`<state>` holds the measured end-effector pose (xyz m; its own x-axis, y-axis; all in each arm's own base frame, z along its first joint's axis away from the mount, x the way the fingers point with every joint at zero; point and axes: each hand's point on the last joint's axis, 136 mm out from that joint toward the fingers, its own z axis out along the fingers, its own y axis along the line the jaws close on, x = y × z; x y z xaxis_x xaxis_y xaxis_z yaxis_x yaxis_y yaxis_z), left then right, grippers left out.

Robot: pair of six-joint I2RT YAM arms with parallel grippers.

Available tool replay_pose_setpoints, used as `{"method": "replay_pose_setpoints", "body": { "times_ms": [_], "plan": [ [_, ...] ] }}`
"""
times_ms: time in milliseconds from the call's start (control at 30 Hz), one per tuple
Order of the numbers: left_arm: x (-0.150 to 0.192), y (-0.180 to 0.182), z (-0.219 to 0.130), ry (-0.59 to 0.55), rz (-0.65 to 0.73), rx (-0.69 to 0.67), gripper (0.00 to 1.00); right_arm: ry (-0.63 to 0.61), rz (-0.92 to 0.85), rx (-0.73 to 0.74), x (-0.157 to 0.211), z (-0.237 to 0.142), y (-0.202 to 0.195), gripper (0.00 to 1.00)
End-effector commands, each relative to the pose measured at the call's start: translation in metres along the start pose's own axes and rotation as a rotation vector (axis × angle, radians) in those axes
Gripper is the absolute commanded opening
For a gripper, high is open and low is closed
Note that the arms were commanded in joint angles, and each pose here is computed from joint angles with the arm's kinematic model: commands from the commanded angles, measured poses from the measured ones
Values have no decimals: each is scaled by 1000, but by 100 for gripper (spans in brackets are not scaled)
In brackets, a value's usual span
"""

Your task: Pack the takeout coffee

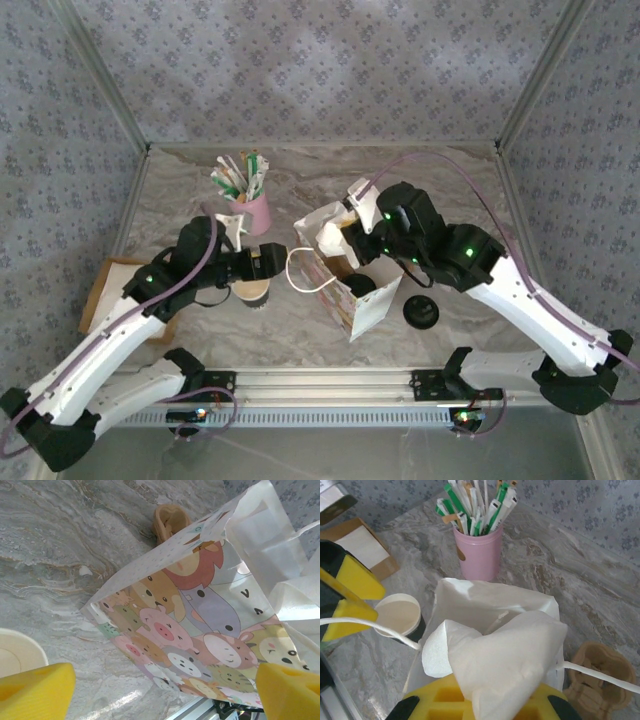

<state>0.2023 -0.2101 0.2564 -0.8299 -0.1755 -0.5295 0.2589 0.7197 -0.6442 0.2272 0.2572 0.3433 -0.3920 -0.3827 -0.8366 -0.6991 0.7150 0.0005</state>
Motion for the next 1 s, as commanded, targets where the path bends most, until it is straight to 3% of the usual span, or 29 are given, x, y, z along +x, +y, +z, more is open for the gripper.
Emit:
{"method": "replay_pose_setpoints", "body": {
  "times_ms": [0,367,967],
  "plan": [
    [-15,-14,1,-61,22,25,90,46,46,53,5,7,-12,0],
    [-11,-10,9,-51,18,12,80,111,164,26,24,43,-8,0],
    [-7,-4,23,-28,15,-3,79,250,329,155,70,97,-12,0]
  ]
}}
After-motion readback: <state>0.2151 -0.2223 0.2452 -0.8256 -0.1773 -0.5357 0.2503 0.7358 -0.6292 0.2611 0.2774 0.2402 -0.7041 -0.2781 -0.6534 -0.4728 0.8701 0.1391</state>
